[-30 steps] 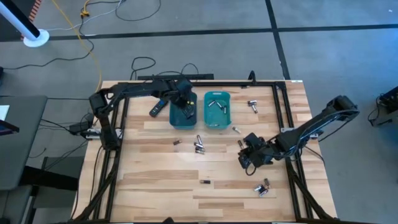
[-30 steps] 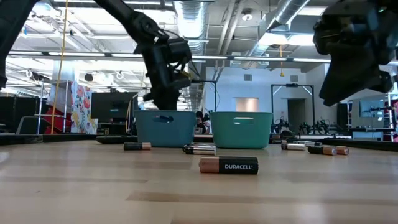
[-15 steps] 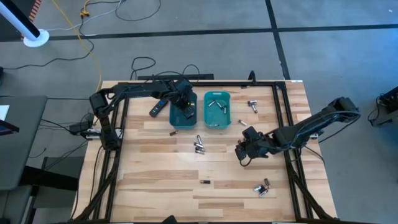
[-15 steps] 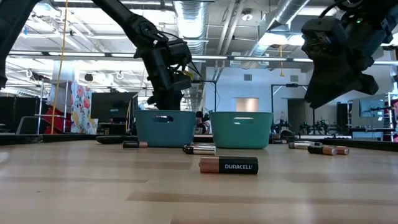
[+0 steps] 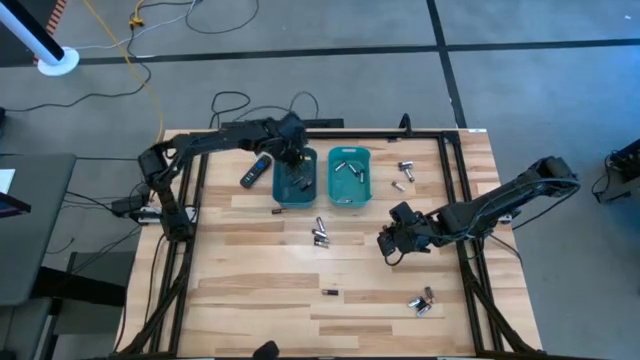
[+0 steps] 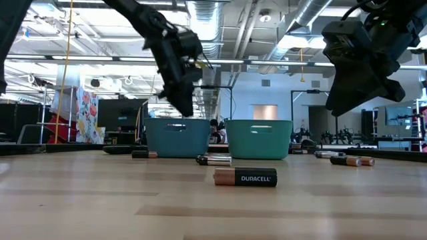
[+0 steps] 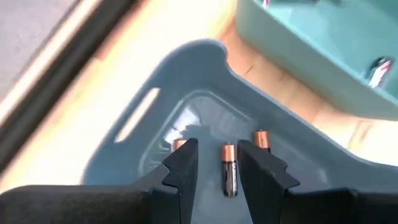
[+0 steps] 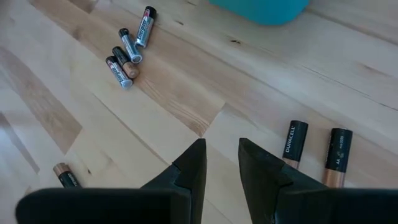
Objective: Sort batteries
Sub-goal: Put the black battery into the blue bin
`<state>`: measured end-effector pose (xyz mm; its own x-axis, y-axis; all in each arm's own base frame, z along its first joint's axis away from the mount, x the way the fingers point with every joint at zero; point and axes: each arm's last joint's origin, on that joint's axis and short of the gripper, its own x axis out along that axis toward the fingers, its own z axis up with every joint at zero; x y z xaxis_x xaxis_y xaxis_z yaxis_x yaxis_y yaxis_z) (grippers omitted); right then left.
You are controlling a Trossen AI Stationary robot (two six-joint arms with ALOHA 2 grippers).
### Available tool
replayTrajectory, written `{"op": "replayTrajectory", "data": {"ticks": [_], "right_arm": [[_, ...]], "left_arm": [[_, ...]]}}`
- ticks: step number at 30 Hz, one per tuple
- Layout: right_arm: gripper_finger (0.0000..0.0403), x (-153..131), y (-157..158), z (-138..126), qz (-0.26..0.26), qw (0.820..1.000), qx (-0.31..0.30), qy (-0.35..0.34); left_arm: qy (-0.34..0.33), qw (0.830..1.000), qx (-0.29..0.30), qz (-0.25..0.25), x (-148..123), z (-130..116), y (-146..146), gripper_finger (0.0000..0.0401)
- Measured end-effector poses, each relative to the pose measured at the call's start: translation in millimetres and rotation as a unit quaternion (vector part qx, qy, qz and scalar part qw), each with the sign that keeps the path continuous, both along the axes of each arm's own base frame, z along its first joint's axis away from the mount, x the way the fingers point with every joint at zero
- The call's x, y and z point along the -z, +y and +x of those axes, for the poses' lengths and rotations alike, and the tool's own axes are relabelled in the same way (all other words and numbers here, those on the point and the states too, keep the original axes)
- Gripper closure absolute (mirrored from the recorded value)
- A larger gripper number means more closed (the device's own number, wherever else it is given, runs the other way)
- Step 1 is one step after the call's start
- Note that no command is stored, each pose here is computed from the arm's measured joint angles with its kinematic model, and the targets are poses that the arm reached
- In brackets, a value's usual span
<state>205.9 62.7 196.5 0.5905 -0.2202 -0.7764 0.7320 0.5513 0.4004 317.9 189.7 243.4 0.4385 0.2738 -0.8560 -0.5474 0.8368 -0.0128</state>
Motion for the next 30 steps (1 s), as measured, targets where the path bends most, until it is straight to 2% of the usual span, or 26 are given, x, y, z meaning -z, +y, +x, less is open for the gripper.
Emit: {"op": "replayTrajectory", "data": {"ticks": [7,12,16,21,27,30], "right_arm": [[0.0291,0.0,0.2,-0.1,0.000,1.000,-0.001,0.000],[0.0291,-0.2,0.9,0.1,-0.011,1.000,-0.018,0.002],[0.0291,-0.2,1.9,-0.2,-0.022,0.999,-0.034,0.007],[0.0291,-0.1,2.0,-0.3,-0.023,0.999,-0.036,0.007],[0.0291,-0.4,3.4,-0.4,-0.030,0.998,-0.048,0.008],[0.0291,-0.3,4.7,-0.8,-0.030,0.998,-0.052,0.008]], "left_arm": [[-0.043,0.999,-0.009,0.031,-61.1,-41.2,-21.7,0.0293],[-0.087,0.994,-0.057,0.034,-67.1,-90.9,-57.5,0.0293],[-0.166,0.982,-0.091,0.010,-51.0,-125.5,-93.2,0.0293],[-0.248,0.964,-0.096,-0.028,-19.2,-152.6,-126.1,0.0292],[-0.290,0.954,-0.070,-0.029,25.3,-163.6,-139.7,0.0285],[-0.282,0.959,-0.032,-0.001,44.7,-163.5,-142.5,0.0267]]}}
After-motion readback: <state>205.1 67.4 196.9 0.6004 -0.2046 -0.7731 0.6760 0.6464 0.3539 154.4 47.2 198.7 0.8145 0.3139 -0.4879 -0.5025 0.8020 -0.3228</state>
